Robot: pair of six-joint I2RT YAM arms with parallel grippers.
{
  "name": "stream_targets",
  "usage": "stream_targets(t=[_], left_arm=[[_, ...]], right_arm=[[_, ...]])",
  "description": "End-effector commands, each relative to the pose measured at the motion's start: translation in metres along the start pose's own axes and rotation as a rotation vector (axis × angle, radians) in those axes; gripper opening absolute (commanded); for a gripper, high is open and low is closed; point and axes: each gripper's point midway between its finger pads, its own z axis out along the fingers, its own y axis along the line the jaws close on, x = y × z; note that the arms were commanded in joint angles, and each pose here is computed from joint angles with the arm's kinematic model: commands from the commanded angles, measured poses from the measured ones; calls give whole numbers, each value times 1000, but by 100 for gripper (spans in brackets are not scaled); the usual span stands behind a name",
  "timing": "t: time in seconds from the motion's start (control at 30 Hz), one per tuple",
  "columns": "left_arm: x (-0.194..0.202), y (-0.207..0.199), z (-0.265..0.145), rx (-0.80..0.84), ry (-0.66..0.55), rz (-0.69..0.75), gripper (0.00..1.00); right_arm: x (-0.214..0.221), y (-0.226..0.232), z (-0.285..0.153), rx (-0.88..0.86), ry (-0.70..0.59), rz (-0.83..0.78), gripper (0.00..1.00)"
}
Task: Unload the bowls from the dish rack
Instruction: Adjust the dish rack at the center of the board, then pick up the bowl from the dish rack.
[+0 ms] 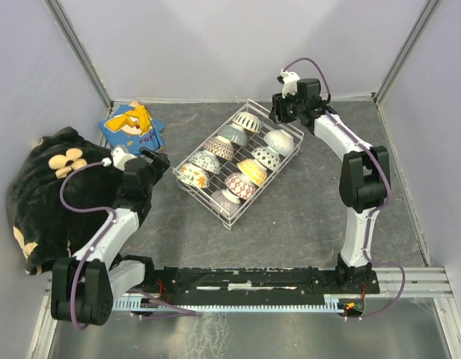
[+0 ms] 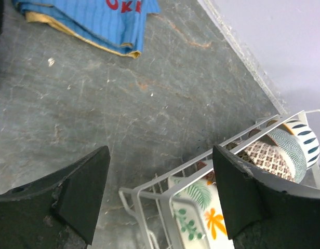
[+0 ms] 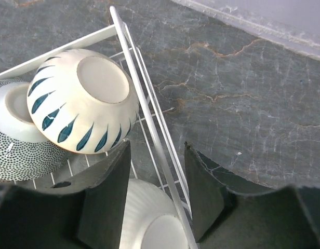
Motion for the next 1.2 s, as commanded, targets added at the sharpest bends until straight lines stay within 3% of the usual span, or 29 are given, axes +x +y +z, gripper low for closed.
stream_targets(t=[0.0, 0.1, 0.33, 0.5, 0.77, 1.17], left_arm=[[-35, -53, 11, 159, -44, -17, 88], [-44, -64, 19, 184, -43, -17, 91], [-53, -97, 37, 260, -4, -5, 95], [-59, -121, 41, 317, 24, -8, 99], [-54, -145, 28, 417, 87, 17, 99], [-51, -145, 17, 419, 102, 64, 99]], right_arm=[[-71, 6, -37, 42, -210, -12, 57], [-85, 10, -51, 44, -254, -4, 66], [-91, 38, -74, -1, -289, 8, 76], [-80, 67, -79, 64, -258, -102, 100], [-52, 93, -70, 150, -185, -230, 99], [-35, 101, -48, 268, -85, -386, 97]])
